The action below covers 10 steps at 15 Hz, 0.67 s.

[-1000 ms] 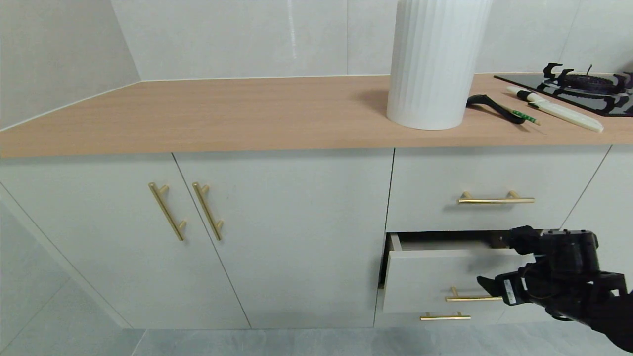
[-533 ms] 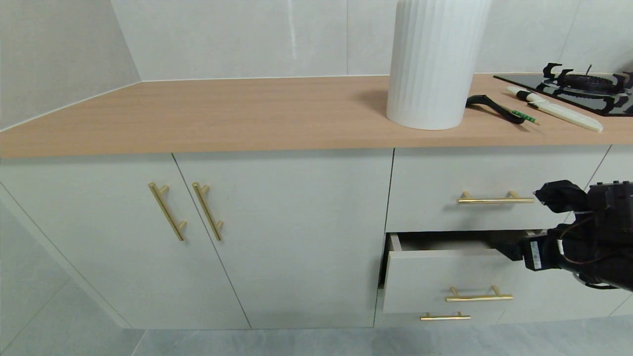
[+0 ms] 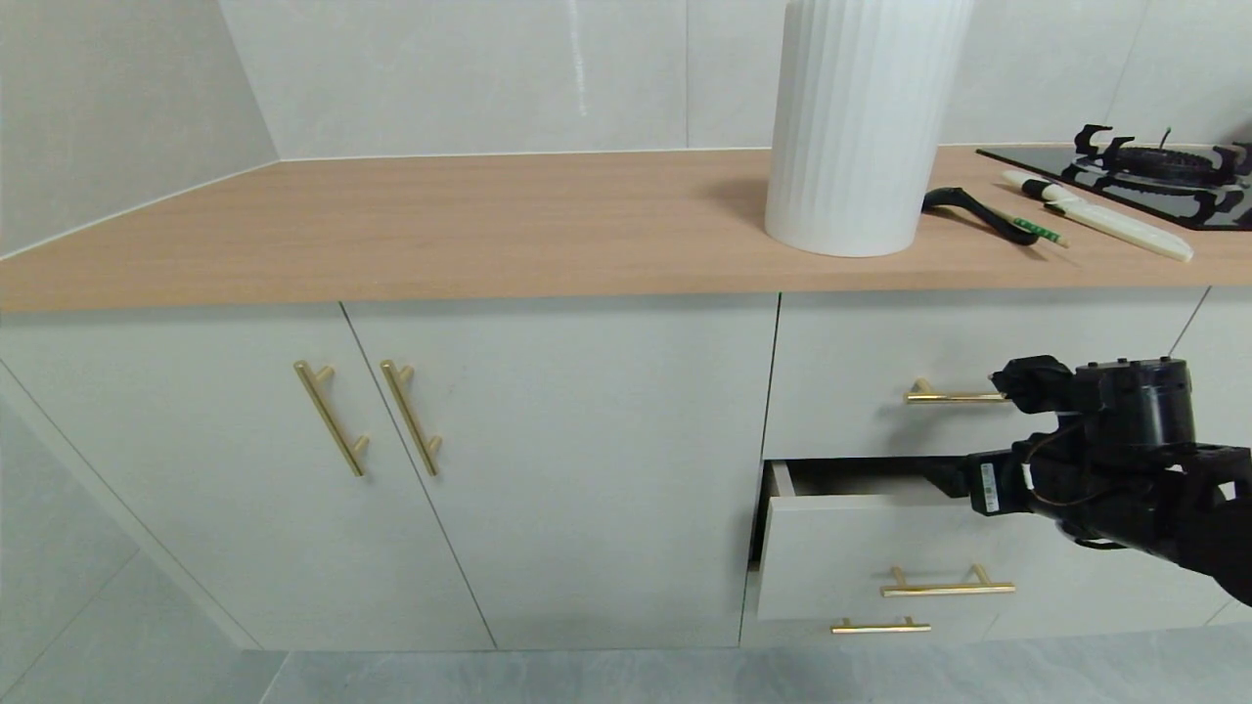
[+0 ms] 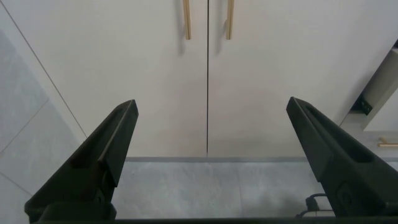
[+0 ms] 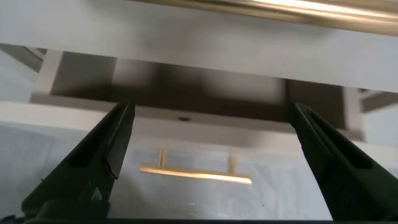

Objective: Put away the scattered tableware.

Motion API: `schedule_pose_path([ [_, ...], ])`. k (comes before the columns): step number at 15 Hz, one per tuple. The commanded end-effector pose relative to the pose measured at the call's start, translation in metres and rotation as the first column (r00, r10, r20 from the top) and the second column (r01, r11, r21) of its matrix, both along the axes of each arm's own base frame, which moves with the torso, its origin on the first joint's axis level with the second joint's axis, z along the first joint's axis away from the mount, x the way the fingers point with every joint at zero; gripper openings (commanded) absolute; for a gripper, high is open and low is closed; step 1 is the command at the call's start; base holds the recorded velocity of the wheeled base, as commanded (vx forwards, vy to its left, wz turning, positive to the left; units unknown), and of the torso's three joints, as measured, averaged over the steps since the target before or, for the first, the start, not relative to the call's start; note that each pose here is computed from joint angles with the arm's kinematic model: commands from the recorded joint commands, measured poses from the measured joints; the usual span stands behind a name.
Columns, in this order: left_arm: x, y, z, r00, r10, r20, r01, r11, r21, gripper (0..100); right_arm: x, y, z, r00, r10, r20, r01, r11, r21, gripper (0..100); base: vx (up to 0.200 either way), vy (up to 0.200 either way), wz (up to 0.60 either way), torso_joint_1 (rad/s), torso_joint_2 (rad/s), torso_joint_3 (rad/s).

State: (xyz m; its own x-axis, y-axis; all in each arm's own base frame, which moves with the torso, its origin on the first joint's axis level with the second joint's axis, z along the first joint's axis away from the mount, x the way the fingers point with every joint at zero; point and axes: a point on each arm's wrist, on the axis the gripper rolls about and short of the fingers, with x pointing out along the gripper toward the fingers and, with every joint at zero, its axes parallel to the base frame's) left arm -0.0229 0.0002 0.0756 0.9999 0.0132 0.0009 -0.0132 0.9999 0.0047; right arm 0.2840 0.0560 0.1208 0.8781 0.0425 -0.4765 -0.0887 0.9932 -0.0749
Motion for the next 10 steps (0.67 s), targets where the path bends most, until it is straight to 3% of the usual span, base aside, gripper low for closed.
schedule_pose_path([
  [1, 0.0, 0.0, 0.0, 1.0, 0.001, -0.001, -0.001, 1.0, 0.0, 100, 0.01, 0.003, -0.023, 0.998, -0.006, -0.056, 0.005, 1.0, -0.016, 100, 0.0, 0.0, 0.0, 0.0, 0.0, 0.0],
  [6, 0.0, 0.0, 0.0, 1.0, 0.001, -0.001, -0.001, 1.0, 0.0, 100, 0.031, 0.009, -0.049, 0.999, -0.054, 0.007, 0.054, 0.998, -0.012, 100, 0.0, 0.0, 0.0, 0.0, 0.0, 0.0],
  [10, 0.0, 0.0, 0.0, 1.0, 0.001, -0.001, -0.001, 1.0, 0.0, 100, 0.034, 0.009, -0.056, 0.998, -0.057, -0.003, 0.057, 0.998, -0.015, 100, 0.0, 0.0, 0.0, 0.0, 0.0, 0.0],
])
